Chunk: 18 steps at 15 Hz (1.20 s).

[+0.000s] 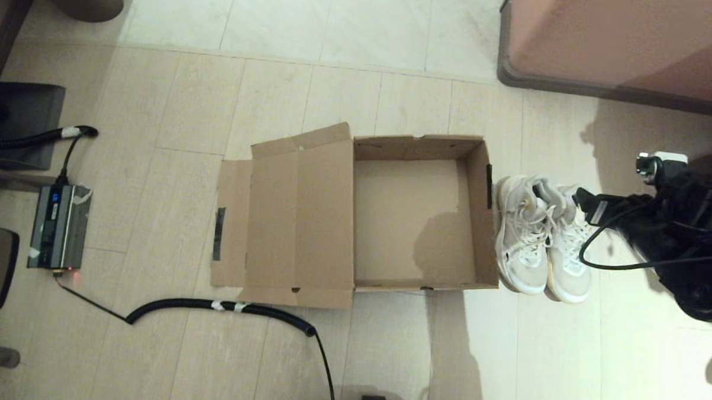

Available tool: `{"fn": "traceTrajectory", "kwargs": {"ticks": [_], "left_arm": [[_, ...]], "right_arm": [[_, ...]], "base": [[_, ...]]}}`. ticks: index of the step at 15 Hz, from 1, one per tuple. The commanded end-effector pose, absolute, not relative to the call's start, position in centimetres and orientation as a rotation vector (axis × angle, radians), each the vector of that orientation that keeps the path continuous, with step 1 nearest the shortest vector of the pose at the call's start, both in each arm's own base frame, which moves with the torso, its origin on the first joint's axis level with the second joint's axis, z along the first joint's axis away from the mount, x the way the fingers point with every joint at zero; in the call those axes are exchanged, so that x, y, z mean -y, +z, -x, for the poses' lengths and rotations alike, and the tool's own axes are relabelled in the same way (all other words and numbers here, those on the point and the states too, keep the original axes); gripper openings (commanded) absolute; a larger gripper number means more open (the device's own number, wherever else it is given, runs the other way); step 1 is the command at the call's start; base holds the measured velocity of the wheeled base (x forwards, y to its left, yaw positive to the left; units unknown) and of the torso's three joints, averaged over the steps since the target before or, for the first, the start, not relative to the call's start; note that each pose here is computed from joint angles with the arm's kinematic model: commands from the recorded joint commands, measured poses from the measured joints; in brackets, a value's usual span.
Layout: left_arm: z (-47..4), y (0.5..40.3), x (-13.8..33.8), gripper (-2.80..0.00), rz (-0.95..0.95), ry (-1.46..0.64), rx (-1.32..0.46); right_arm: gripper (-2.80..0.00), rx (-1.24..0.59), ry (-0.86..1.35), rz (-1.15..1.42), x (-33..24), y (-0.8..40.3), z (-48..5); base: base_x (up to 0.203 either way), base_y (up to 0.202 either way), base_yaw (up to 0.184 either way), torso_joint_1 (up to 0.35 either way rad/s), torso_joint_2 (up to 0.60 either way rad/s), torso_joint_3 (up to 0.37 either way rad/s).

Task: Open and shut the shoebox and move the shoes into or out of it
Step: Put the shoes out of the shoe box, then close the shoe box

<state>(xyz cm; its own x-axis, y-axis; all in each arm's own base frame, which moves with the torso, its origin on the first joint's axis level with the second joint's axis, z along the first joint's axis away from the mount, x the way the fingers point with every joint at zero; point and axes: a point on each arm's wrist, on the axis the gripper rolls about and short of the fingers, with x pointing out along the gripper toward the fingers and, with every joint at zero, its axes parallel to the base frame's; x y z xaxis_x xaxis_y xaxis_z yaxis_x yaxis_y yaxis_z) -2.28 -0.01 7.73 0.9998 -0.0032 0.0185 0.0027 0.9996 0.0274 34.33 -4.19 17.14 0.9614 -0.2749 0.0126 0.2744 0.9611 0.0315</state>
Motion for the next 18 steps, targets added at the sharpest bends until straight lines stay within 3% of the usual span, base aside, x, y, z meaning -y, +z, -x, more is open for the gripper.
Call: {"fn": "traceTrajectory", "kwargs": {"ticks": [1,3,4,12,18], "left_arm": [[2.2,7.5,0.0,-2.8,-0.028,-0.003,0.011],[2.2,7.5,0.0,-2.8,-0.028,-0.003,0.011],[2.2,7.5,0.0,-2.8,-0.028,-0.003,0.011],[2.2,7.5,0.0,-2.8,-0.028,-0.003,0.011],[2.2,7.5,0.0,-2.8,-0.028,-0.003,0.011]], "right_arm": [[0.0,0.12,-0.278,-0.033,3.7,20.9,-29.9],[0.0,0.132,-0.277,-0.032,3.2,21.7,-25.7],[-2.8,0.129,-0.277,-0.032,3.0,21.6,-23.8],[-2.8,-0.076,-0.217,-0.031,1.5,13.9,-11.6],[-2.8,-0.461,-0.195,0.013,0.9,9.6,-6.2]], "base": [[0.0,0.0,0.0,0.0,0.0,0.0],[0.0,0.0,0.0,0.0,0.0,0.0],[0.0,0.0,0.0,0.0,0.0,0.0],[0.0,0.0,0.0,0.0,0.0,0.0],[0.0,0.0,0.0,0.0,0.0,0.0]]}}
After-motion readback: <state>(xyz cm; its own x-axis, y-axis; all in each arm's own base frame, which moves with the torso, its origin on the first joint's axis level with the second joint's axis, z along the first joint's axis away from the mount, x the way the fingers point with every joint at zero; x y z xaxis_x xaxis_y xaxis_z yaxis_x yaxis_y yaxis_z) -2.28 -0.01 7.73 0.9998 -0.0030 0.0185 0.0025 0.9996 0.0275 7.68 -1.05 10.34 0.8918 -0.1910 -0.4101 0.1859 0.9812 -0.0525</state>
